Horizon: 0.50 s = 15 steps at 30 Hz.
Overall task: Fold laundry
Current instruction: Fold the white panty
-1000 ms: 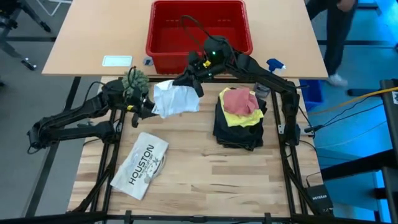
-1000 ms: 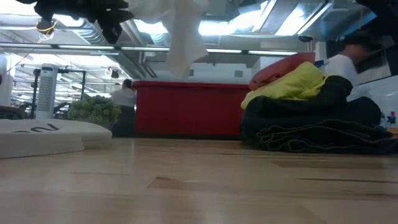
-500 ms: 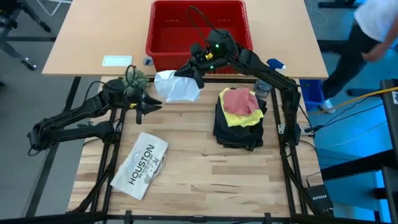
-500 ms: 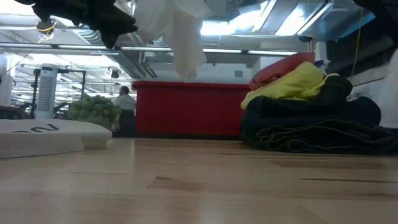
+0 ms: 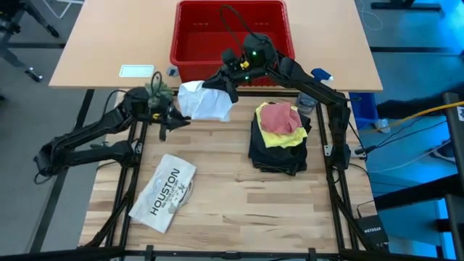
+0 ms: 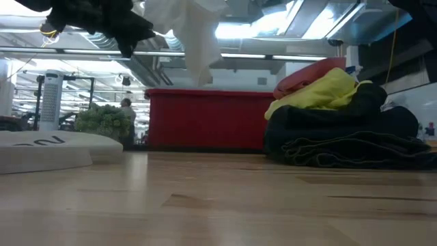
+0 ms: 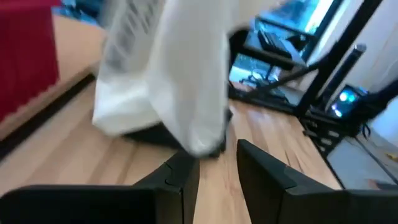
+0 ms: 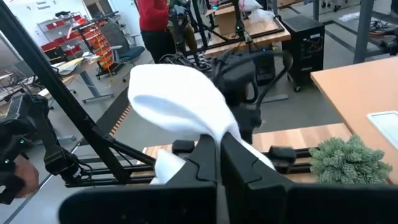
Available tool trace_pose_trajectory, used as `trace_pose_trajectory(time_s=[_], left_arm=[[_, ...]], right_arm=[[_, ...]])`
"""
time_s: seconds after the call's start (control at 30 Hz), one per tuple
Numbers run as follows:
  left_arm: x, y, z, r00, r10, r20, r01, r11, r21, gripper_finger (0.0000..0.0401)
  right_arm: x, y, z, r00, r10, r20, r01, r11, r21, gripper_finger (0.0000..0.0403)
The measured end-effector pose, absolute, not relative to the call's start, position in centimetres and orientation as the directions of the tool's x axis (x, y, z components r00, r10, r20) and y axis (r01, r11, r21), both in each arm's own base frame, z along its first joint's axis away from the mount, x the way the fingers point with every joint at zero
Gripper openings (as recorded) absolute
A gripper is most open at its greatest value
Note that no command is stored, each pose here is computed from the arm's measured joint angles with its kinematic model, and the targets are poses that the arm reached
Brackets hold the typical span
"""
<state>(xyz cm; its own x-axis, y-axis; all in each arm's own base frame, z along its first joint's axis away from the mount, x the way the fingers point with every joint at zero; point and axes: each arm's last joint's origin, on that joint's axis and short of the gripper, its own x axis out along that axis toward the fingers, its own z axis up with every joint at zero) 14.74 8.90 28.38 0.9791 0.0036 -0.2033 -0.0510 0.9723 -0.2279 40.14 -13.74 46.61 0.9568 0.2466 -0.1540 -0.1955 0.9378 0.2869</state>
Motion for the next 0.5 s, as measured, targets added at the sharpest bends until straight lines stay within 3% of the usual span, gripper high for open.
trace_pose_trajectory(time_s=[0.23, 0.5], left_arm=[[14.3, 9.7, 29.3, 0.984, 0.129, -0.127, -0.153, 0.968, -0.199, 0.0098], [14.4, 9.8, 30.7, 0.99, 0.143, 0.001, -0.14, 0.971, -0.193, 0.0098]], right_arm=[[40.1, -13.7, 46.7, 0.957, 0.247, -0.154, -0.195, 0.936, 0.292, 0.0], [39.4, -13.4, 48.4, 0.963, 0.246, -0.108, -0.212, 0.942, 0.26, 0.0001]])
